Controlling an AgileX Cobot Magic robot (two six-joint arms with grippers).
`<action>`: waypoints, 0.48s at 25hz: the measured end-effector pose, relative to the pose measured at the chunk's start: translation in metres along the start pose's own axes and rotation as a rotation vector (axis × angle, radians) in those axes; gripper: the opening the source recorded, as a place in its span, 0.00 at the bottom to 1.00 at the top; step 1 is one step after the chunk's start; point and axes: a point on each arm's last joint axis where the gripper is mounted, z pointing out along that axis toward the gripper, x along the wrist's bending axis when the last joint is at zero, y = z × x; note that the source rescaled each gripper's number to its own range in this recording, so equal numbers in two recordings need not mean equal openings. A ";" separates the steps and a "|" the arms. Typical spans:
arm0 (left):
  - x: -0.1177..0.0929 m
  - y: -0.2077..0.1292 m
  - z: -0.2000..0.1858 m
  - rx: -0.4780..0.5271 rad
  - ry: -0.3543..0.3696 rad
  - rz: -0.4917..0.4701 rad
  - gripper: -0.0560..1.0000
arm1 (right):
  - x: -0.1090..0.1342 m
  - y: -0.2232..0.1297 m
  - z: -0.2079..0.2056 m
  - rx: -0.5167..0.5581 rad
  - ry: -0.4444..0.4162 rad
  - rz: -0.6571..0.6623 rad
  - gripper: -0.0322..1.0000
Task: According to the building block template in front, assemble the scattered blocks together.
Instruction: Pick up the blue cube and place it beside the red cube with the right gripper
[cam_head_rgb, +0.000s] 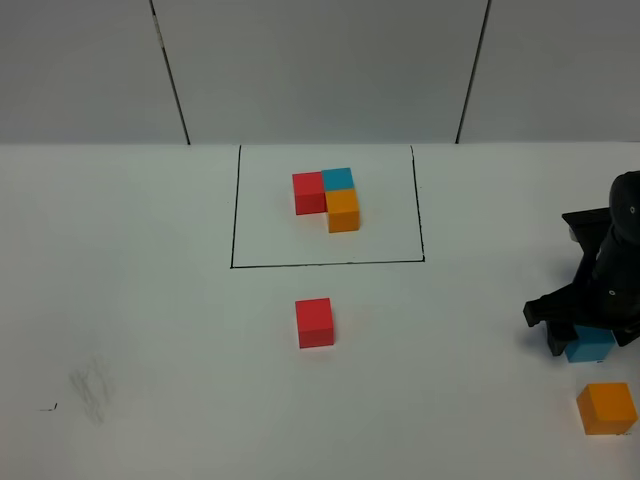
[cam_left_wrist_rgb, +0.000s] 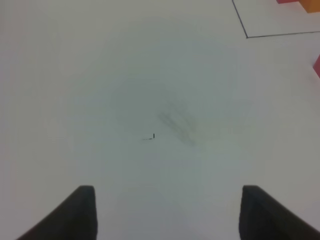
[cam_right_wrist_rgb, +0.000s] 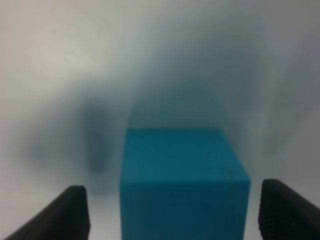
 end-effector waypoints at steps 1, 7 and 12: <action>0.000 0.000 0.000 0.000 0.000 0.000 0.57 | 0.000 0.000 0.000 -0.003 0.000 0.000 0.48; 0.000 0.000 0.000 0.000 0.000 0.000 0.57 | 0.000 0.002 0.000 -0.018 0.002 0.000 0.27; 0.000 0.000 0.000 0.000 0.000 0.000 0.57 | 0.000 0.003 0.000 -0.028 0.002 -0.001 0.03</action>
